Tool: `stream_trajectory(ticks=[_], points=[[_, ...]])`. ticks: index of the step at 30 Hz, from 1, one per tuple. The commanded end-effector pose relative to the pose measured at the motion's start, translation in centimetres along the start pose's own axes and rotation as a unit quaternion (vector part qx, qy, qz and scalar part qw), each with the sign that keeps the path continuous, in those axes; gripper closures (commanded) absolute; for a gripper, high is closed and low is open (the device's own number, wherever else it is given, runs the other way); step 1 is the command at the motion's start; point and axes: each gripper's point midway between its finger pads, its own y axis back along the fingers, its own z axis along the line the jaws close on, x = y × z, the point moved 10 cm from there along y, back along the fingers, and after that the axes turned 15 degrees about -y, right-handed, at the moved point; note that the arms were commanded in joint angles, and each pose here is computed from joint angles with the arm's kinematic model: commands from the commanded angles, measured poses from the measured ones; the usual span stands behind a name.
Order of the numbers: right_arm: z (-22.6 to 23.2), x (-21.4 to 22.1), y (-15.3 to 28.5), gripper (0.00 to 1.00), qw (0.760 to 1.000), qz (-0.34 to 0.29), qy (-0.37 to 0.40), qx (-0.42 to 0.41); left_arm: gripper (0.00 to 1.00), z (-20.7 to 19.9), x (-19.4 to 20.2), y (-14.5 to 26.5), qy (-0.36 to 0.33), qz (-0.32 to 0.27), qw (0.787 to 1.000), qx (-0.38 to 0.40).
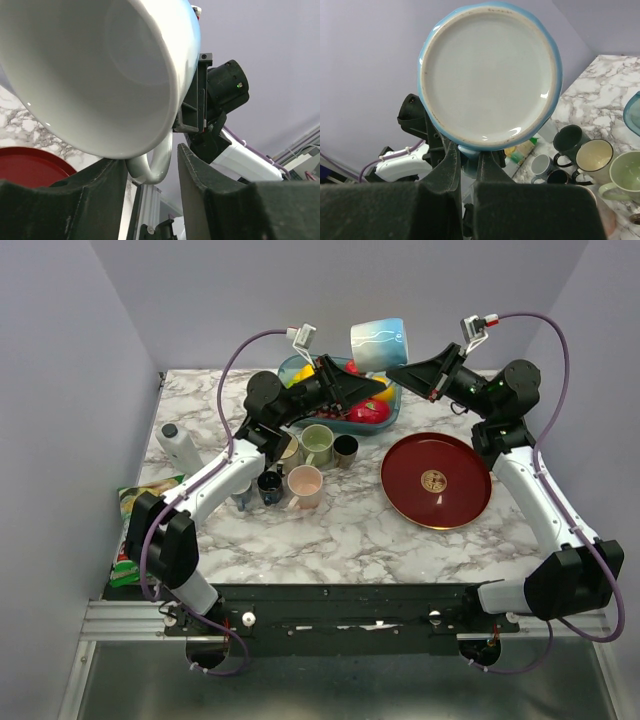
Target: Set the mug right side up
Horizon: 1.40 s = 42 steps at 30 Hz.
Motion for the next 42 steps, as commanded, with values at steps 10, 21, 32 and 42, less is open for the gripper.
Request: stream_trajectory(ticks=[10,21,32,42], points=[[-0.3,1.5,-0.1,0.99,0.999,0.029,0.018,-0.026,1.00,-0.7,-1.0,-0.4,-0.021,-0.030,0.999,0.014],[-2.2,2.0,0.7,0.30,0.997,0.000,0.032,0.072,1.00,-0.1,-0.6,0.6,-0.069,-0.006,0.996,-0.056],[-5.5,4.3,6.1,0.17,0.935,-0.086,0.058,0.338,1.00,3.0,3.0,5.1,-0.209,0.163,0.930,-0.256],[-7.4,3.2,8.0,0.17,0.854,-0.143,0.057,0.496,1.00,3.1,10.7,9.9,-0.244,0.344,0.847,-0.325]])
